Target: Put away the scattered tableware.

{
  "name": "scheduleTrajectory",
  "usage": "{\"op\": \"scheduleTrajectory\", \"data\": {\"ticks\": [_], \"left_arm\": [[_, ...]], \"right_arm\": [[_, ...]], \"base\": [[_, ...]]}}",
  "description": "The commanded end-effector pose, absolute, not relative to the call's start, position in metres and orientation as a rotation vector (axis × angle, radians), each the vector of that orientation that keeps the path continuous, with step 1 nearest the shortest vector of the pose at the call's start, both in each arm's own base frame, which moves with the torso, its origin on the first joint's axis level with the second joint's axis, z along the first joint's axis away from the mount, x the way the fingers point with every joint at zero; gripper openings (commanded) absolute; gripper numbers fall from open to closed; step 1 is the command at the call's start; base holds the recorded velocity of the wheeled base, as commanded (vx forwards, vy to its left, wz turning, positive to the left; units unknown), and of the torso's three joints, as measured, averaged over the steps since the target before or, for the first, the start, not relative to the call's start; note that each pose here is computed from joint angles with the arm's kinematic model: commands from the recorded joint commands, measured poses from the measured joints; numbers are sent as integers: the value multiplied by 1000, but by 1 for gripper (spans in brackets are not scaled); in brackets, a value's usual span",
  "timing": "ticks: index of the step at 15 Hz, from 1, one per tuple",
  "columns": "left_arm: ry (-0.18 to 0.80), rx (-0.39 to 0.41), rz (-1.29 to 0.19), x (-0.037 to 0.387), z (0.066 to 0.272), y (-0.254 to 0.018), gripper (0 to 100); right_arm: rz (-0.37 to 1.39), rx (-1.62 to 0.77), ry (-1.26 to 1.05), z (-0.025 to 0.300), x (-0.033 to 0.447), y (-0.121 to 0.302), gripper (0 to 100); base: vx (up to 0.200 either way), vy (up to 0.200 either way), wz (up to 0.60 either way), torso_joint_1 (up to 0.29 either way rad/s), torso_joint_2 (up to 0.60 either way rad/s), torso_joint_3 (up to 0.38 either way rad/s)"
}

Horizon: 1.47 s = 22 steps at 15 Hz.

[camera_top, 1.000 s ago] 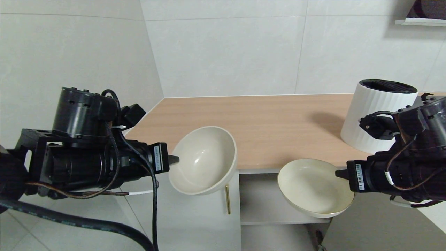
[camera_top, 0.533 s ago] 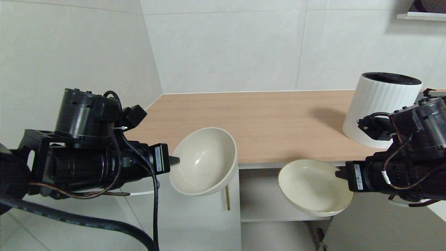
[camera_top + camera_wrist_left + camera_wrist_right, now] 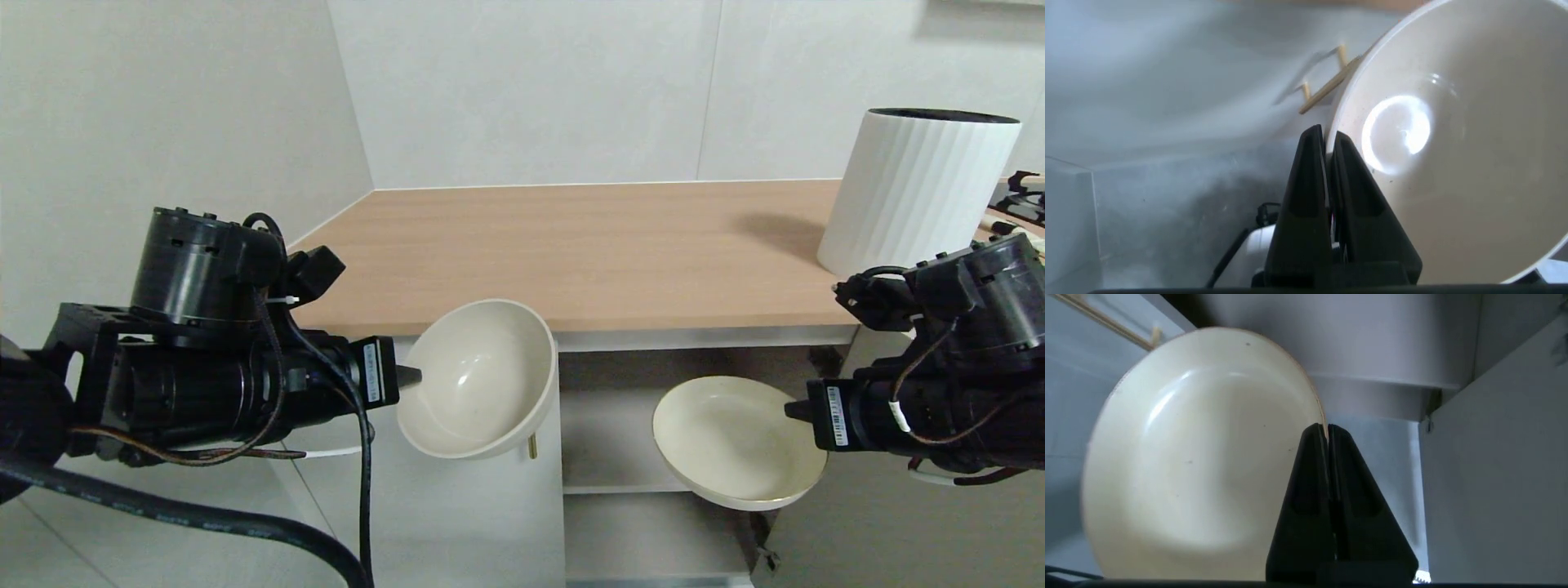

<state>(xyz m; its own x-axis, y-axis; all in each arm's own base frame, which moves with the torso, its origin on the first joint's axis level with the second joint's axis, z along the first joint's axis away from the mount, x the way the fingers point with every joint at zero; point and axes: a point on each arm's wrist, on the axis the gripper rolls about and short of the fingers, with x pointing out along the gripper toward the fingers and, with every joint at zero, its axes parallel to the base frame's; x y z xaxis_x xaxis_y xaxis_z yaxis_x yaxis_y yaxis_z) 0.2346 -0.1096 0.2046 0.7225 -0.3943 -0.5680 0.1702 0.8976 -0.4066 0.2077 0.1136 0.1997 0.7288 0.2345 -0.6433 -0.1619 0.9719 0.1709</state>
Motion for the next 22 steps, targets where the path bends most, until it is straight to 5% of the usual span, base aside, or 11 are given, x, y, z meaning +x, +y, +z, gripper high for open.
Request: {"op": "scheduleTrajectory", "data": {"ticks": [1,7,14,22], "left_arm": [[699,-340,-318,235,204,-110,0],[699,-340,-318,235,204,-110,0],[705,-339,-316,236,203,-110,0],[707,-338,-317,236,202,-111,0]], "right_arm": [[218,103,730,198,209,114,0],[215,100,734,197,210,115,0],[207,87,768,187,217,119,0],[81,88,889,90,296,128,0]], "base": [[0,0,0,-159,456,300],[0,0,0,-132,445,308],[0,0,0,-15,58,35],[0,0,0,0,0,0]]}}
